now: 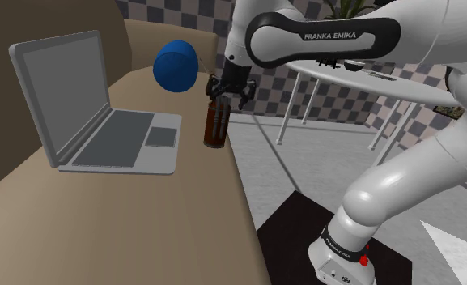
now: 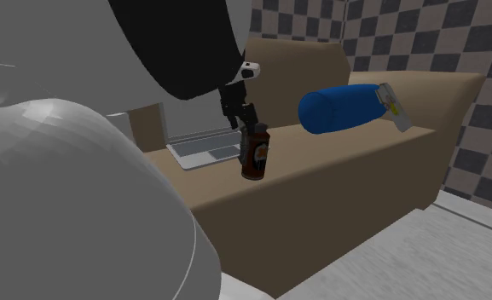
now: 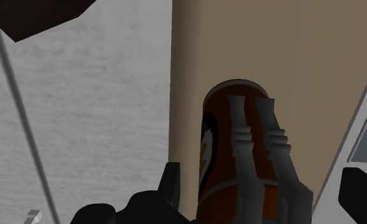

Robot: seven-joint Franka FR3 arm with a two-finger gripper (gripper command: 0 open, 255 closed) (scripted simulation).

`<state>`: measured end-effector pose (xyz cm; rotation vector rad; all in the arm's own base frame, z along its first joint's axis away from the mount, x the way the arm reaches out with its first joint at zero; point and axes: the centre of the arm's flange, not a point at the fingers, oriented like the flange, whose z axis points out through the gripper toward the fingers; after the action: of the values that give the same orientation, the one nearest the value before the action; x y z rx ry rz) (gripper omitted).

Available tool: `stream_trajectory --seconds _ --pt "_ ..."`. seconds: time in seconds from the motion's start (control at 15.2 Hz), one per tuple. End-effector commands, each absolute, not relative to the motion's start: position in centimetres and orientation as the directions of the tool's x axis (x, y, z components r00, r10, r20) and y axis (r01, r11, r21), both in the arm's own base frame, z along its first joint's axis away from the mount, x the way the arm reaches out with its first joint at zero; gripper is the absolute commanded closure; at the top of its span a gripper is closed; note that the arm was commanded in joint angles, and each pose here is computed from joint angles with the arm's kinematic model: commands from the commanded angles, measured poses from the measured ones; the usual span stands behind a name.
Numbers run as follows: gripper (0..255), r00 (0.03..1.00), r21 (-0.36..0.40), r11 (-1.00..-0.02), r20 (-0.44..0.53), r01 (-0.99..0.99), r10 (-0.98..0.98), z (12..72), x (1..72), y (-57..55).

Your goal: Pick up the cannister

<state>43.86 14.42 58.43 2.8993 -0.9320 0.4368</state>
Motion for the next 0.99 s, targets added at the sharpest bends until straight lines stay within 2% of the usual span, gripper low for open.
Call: stream_trajectory --seconds 0.0,0.59,0.66,0.92 --pt "0 0.749 -0.04 -0.794 0.306 -0.606 -0.587 58.3 45.0 15.1" --pt "0 0.749 -0.04 -0.794 0.306 -0.606 -0.587 54.3 45.0 15.1" --pt "255 0.749 -0.04 -0.794 0.306 -0.606 -0.587 54.3 45.1 15.1" --pt "255 0.749 -0.04 -0.794 0.306 -0.606 -0.587 54.3 45.1 15.1"
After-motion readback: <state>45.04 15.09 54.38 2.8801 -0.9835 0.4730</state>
